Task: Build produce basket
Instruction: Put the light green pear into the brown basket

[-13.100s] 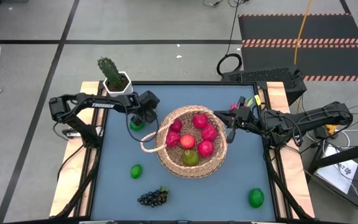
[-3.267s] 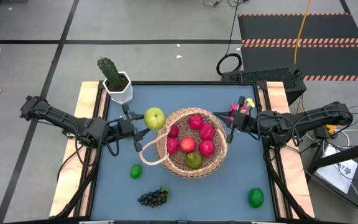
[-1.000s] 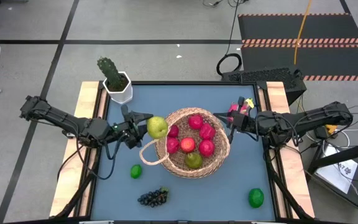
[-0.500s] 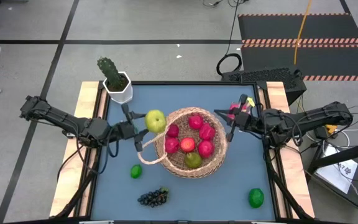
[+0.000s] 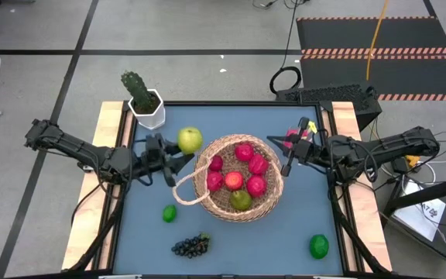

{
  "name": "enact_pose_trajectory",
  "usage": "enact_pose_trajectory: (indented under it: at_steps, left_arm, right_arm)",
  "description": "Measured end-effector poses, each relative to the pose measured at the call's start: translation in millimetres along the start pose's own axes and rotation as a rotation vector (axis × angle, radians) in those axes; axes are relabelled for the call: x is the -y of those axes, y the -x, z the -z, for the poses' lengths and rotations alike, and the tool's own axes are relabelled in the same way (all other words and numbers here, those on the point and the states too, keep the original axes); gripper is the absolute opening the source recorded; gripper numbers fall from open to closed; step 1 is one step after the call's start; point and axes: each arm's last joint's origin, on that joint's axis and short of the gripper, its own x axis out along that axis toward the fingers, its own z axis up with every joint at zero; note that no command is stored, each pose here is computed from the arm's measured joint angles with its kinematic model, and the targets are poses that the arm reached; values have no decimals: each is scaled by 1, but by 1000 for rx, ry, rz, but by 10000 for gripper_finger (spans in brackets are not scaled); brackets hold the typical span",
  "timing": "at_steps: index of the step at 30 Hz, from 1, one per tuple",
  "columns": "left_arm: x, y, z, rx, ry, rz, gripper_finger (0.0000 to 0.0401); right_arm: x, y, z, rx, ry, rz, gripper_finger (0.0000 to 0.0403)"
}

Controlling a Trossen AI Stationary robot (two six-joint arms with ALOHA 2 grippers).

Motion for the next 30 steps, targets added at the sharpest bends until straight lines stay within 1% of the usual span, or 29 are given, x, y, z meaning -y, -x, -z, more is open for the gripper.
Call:
enact_pose_trajectory:
  at_steps: [3,5,7,9,13,24,30]
  left_arm:
    - [0,0,0,0,166,1,212]
    - [0,0,0,0,244,1,212]
    - [0,0,0,-1,287,1,212]
    - [0,0,0,-1,305,2,212]
    - [0,0,0,-1,295,1,212]
    - [0,0,0,-1,134,1,212]
    - [0,0,0,-1,140,1,212]
  right_arm:
    - [-1,0,1,-10,16,-4,0]
    - [-1,0,1,-14,22,-6,0]
    - [-1,0,2,-18,33,-8,0]
    - [-1,0,2,-22,40,-10,0]
    - [-1,0,2,-23,41,-11,0]
    - [-1,0,3,-25,42,-11,0]
    - [-1,0,3,-26,42,-11,0]
